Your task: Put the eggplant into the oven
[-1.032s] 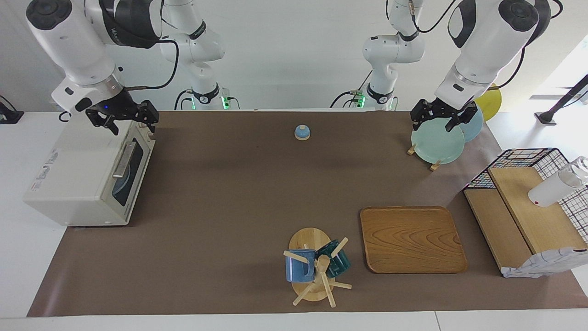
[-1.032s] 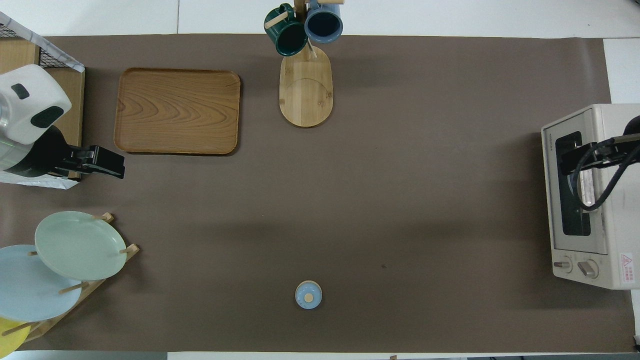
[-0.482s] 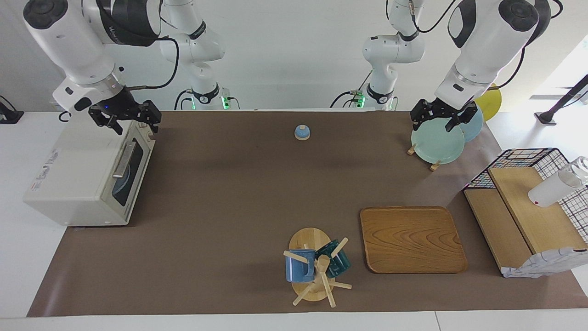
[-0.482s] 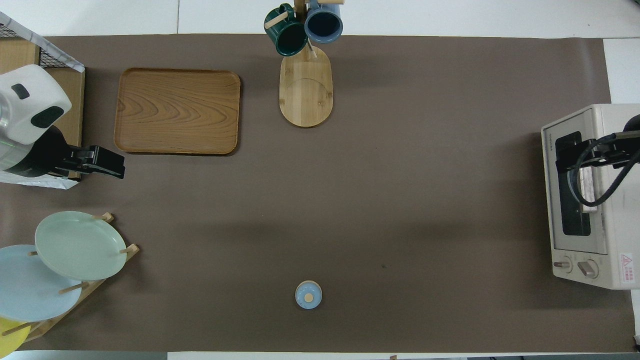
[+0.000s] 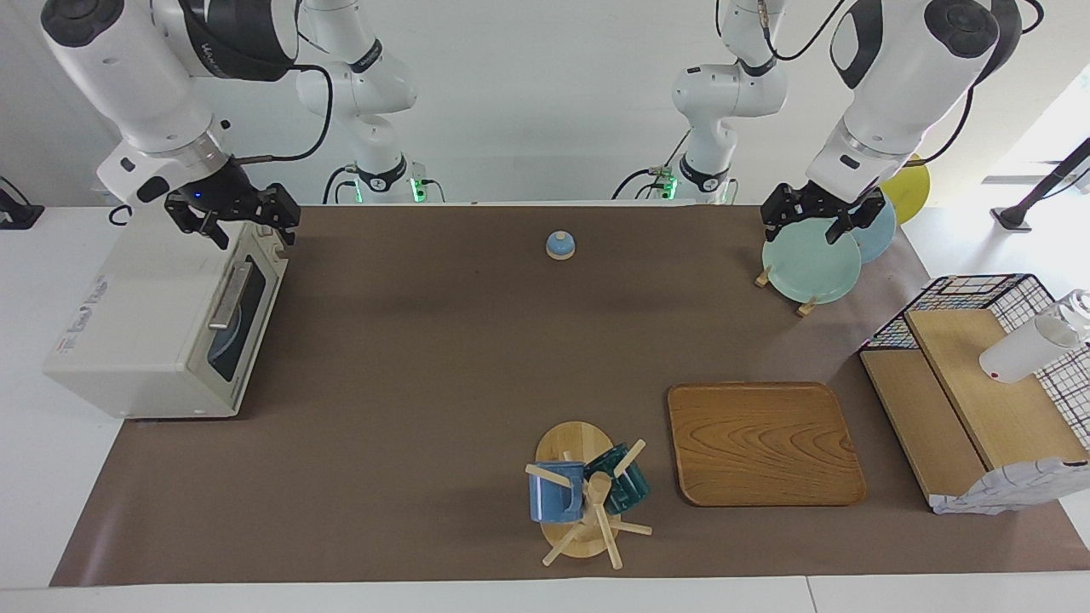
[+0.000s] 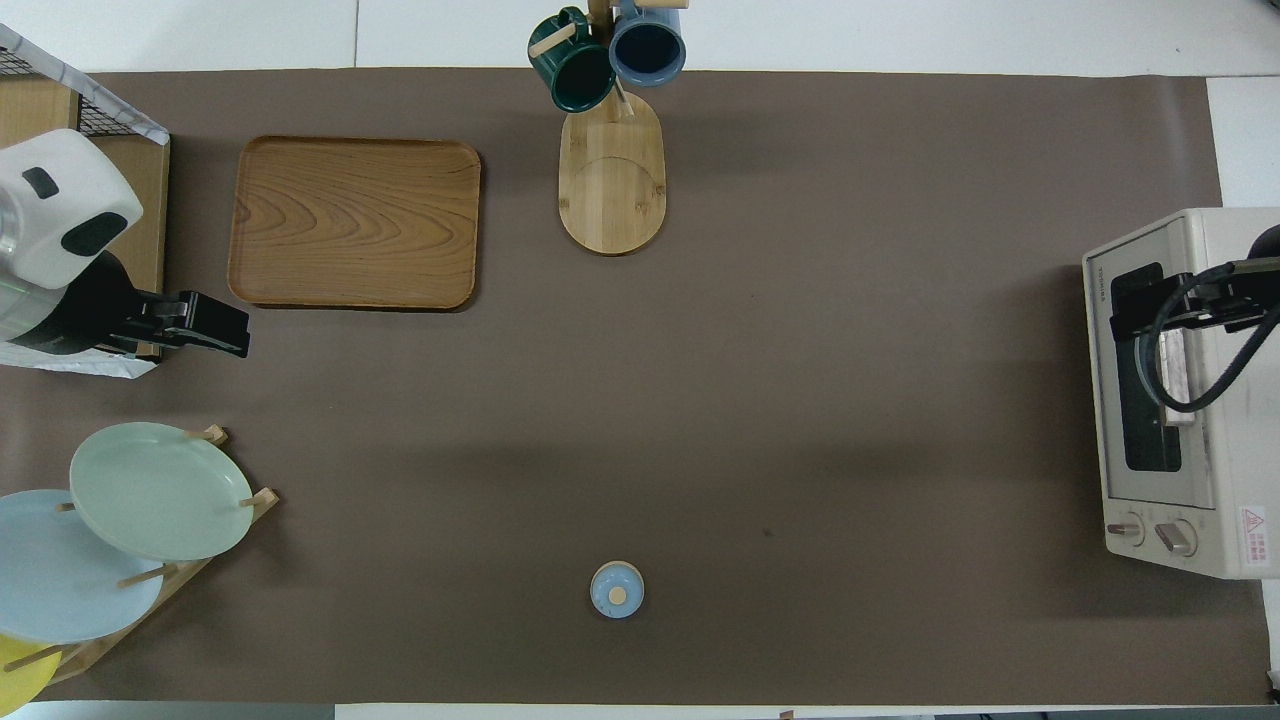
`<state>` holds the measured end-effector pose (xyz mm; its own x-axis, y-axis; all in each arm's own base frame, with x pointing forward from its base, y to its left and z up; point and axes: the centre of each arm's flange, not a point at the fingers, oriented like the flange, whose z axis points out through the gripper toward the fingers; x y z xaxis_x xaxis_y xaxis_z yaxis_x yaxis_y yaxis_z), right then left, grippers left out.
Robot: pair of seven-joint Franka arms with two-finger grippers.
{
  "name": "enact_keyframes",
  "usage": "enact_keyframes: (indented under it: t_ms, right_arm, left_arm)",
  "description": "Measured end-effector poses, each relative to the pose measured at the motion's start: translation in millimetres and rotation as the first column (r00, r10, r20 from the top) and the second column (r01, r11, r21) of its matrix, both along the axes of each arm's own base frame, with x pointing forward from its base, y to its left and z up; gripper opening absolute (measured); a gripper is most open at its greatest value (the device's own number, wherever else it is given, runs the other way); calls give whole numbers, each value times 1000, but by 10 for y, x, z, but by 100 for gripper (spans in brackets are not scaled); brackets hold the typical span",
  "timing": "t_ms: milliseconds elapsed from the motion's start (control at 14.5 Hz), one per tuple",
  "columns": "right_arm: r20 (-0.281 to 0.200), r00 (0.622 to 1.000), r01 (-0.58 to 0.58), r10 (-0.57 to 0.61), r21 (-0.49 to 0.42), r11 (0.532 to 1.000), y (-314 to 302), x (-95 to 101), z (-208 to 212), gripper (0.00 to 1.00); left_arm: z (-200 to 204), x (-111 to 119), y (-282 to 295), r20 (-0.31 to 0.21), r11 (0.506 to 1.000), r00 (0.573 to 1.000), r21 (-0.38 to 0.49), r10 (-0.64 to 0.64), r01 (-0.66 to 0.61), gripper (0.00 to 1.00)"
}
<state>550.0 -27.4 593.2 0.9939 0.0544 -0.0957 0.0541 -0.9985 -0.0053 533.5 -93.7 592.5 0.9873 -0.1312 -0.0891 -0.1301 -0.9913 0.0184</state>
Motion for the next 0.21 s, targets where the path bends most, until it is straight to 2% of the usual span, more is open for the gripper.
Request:
enact_keyframes:
  t_ms: [206]
  right_arm:
    - [0,1000,-1,1,-1,1000,8,2,-1,100]
  left_arm:
    - [0,0,0,0,1000,1000,0,0,0,100]
